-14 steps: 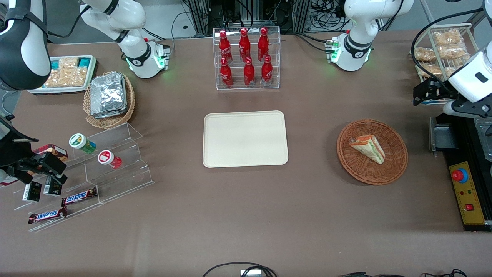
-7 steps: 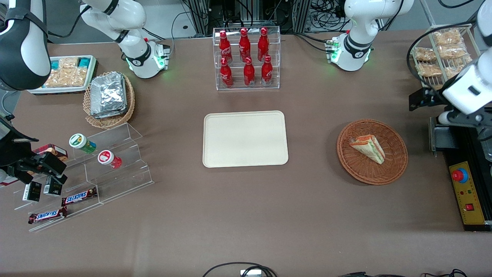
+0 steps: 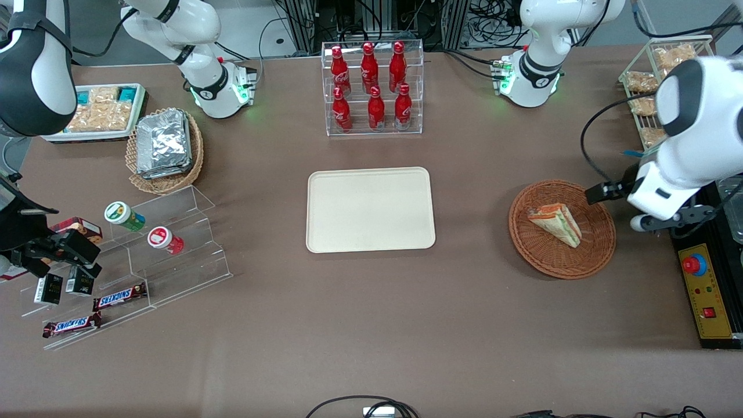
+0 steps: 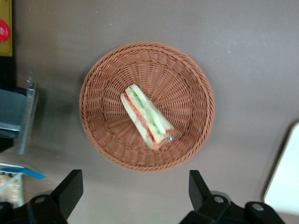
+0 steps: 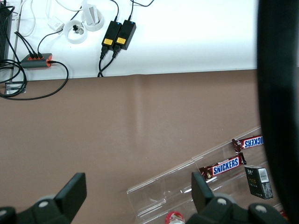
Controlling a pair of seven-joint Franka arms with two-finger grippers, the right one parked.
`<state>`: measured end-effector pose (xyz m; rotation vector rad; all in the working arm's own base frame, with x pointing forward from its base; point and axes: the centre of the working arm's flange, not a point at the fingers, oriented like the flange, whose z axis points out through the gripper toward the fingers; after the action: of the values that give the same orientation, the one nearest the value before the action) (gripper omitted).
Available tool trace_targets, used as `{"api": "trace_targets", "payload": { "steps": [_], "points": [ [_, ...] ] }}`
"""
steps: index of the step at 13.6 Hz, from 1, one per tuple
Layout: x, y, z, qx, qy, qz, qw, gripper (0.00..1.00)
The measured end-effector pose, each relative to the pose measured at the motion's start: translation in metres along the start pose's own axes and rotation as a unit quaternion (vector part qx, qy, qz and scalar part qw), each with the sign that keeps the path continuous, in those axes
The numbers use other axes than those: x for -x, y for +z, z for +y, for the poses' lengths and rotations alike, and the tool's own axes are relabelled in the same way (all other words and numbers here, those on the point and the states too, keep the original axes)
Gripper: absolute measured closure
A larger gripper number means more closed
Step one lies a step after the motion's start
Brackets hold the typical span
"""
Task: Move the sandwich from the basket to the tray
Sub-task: 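Lower the open left gripper around the wrapped sandwich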
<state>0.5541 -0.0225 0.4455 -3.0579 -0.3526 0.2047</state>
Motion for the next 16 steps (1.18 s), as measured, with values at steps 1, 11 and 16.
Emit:
{"api": "trace_targets", "payload": {
  "steps": [1, 11, 16],
  "points": [
    [0.001, 0.020, 0.001, 0.001, -0.026, 0.006, 0.9996, 0.00],
    [0.023, 0.127, 0.003, 0.018, -0.200, 0.042, 0.9787, 0.00],
    [0.034, 0.174, 0.003, 0.036, -0.240, 0.057, 0.9684, 0.00]
  ]
}}
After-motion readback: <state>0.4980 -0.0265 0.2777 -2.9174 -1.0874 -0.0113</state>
